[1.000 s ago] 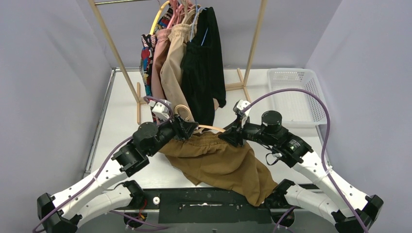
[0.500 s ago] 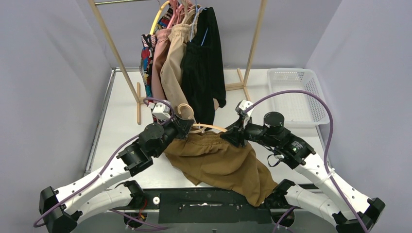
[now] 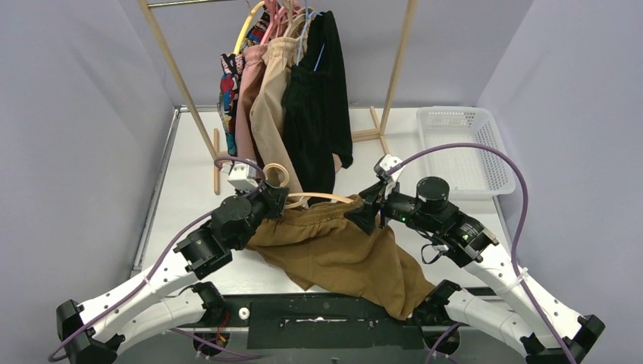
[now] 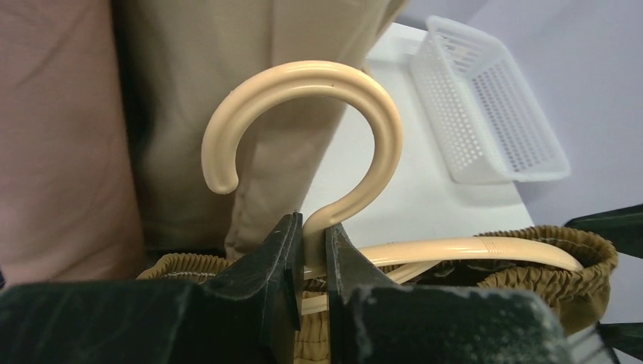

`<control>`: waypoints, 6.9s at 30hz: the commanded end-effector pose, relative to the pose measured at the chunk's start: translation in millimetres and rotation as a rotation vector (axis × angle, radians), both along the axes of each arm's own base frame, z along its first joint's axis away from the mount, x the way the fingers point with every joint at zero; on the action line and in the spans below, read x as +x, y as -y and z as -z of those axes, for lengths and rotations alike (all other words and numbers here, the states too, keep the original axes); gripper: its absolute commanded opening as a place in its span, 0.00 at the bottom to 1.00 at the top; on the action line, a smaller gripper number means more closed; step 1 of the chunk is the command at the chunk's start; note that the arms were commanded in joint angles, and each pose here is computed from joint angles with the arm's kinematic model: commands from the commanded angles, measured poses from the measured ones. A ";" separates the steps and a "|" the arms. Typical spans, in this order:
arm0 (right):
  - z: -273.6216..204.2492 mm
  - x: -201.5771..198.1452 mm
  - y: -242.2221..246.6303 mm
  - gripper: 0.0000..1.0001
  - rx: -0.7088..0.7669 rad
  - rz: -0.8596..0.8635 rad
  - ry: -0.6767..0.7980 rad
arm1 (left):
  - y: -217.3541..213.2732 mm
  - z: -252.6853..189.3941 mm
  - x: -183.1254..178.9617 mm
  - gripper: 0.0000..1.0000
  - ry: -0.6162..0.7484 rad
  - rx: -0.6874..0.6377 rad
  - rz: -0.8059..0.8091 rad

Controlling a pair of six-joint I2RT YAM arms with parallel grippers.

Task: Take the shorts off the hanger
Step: Remove the shorts from the hanger, then place the hanger on the clothes rod.

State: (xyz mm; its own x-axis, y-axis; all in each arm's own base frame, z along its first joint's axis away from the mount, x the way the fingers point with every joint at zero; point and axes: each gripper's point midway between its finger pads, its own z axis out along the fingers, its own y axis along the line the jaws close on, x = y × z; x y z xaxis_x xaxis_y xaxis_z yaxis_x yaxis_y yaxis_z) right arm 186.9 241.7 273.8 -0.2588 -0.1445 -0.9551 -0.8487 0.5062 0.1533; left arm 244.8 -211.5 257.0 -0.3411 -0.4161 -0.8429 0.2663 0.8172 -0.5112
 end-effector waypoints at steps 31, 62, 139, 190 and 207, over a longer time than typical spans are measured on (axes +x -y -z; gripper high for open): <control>-8.2 55.3 45.4 0.00 -0.029 0.398 -0.011 | -53.6 -39.6 1.8 0.00 0.102 -0.071 -0.212; -128.2 137.9 16.8 0.03 0.189 0.243 0.041 | -68.1 -70.7 -9.5 0.00 0.198 -0.200 -0.215; 5.8 -35.6 29.7 0.00 -0.099 -0.088 -0.053 | -76.9 66.2 -15.5 0.71 -0.168 0.086 -0.293; -86.9 98.7 156.4 0.00 0.011 1.081 0.166 | -115.5 41.3 35.8 0.86 -0.136 0.334 -0.370; -141.0 180.9 115.7 0.00 -0.140 0.937 0.223 | -207.9 22.8 19.5 0.87 -0.063 0.269 -0.603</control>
State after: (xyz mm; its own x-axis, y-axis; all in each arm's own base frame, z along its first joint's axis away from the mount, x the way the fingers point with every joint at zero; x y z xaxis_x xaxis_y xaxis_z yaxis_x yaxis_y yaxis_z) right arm 358.9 114.4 378.1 -0.2138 -0.0779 -0.9738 -0.0227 0.9969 -0.0748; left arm 270.3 -11.1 224.5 -0.2202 -0.3330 -0.9169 -0.2978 0.9180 -0.2619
